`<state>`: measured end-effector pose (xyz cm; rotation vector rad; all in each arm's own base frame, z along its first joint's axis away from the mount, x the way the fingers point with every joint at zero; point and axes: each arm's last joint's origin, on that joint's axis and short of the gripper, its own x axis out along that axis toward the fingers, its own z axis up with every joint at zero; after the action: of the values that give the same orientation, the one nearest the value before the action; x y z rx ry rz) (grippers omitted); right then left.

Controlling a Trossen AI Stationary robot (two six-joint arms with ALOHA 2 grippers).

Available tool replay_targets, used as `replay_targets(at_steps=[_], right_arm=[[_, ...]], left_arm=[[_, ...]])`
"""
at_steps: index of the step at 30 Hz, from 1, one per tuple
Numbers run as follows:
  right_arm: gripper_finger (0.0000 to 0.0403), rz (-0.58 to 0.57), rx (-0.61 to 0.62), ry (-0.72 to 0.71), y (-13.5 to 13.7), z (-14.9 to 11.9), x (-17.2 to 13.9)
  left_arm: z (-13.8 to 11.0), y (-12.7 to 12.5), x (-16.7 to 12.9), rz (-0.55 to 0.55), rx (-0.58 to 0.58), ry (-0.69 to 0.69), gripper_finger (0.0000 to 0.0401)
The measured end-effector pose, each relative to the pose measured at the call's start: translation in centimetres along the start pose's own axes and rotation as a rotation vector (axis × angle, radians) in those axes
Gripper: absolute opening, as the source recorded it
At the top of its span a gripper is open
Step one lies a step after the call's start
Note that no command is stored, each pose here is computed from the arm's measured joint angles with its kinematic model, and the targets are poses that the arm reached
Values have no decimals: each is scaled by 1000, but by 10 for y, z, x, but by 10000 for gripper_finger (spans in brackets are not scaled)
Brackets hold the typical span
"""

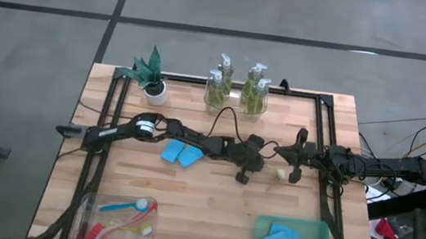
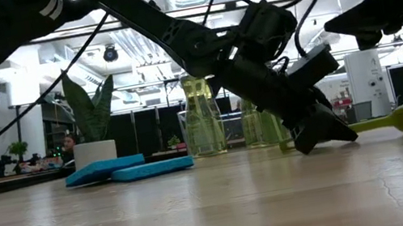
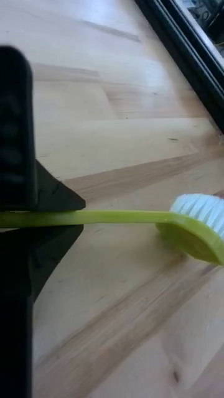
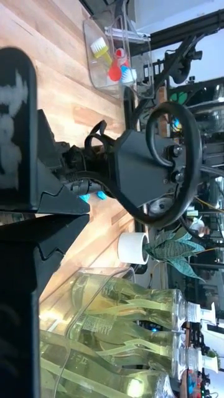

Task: Pick & Place Kitchen Sink Supplies
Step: Put the green dish brush into the bottom transparent bin

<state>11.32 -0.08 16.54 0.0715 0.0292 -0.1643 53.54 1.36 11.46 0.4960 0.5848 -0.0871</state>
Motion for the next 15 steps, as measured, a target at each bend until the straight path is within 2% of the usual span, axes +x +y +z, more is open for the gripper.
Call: replay_targets(at_steps=[7, 15], right_arm=[[9, 0, 1, 0, 0, 0, 0], [9, 1, 0, -1, 0, 0, 0]], left_arm=[[2, -4, -5, -30, -69, 54, 20], [20, -20, -41, -136, -134, 242, 20]])
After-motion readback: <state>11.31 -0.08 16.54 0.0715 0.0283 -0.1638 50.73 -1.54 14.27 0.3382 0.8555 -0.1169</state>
